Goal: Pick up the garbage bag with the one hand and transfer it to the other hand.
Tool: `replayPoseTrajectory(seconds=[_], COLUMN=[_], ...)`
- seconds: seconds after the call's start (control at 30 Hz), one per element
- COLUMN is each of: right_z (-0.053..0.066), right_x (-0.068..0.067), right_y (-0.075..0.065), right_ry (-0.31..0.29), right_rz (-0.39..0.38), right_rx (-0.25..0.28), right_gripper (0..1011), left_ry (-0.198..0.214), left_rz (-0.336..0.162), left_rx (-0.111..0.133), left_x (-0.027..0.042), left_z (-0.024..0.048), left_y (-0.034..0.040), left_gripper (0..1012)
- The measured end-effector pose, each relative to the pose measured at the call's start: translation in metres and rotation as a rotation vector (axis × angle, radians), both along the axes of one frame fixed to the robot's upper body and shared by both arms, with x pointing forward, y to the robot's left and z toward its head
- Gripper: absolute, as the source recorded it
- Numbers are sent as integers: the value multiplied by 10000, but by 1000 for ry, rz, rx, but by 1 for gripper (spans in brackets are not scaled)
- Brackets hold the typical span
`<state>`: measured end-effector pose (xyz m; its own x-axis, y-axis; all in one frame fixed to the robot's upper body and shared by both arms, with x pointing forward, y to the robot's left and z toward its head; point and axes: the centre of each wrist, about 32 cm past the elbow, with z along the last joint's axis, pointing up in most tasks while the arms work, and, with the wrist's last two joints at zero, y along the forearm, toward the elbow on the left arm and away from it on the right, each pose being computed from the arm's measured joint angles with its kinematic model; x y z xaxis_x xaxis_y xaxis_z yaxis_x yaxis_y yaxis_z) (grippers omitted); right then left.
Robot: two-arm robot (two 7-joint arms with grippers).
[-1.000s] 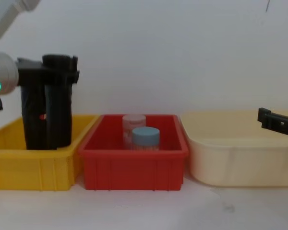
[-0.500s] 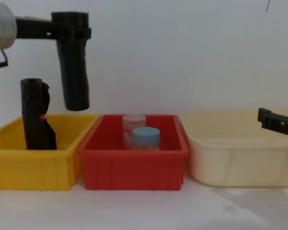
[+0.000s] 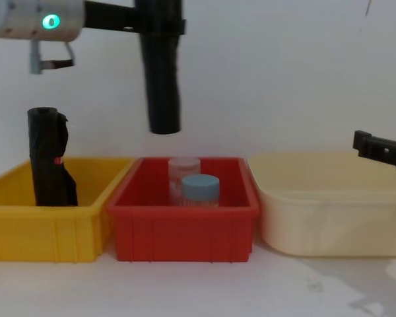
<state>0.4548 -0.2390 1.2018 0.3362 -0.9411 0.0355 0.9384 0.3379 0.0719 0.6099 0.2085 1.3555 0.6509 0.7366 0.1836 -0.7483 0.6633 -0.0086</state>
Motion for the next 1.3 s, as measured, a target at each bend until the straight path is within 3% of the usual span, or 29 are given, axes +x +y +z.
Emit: replayPoseTrajectory(seconds=[0.07,0.1,0.3,0.33,0.53,0.83,1.3], right_z=[35,35,145,161,245,289,288], right_x=[24,24,81,89,158,276,439], right_y=[-4,-4,9,17,83,183,307], right_ry=[6,6,37,38,57,65,66], right_rz=[13,13,69,76,129,166,177], right_rx=[1,1,-6,-8,-17,-27,-13], right_gripper=[1000,1000,1000,1000,1000,1000,1000], left_ry=[-3,-3,-5,-5,-11,-2,39], left_rz=[-28,-28,-93,-93,-145,-205,-325], left_rx=[5,5,23,23,35,37,27], left_x=[52,52,150,150,183,171,74], left_z=[33,33,78,78,127,159,195], left_y=[-91,-91,-303,-303,-463,-600,-766], left_gripper=[524,524,524,524,524,524,524])
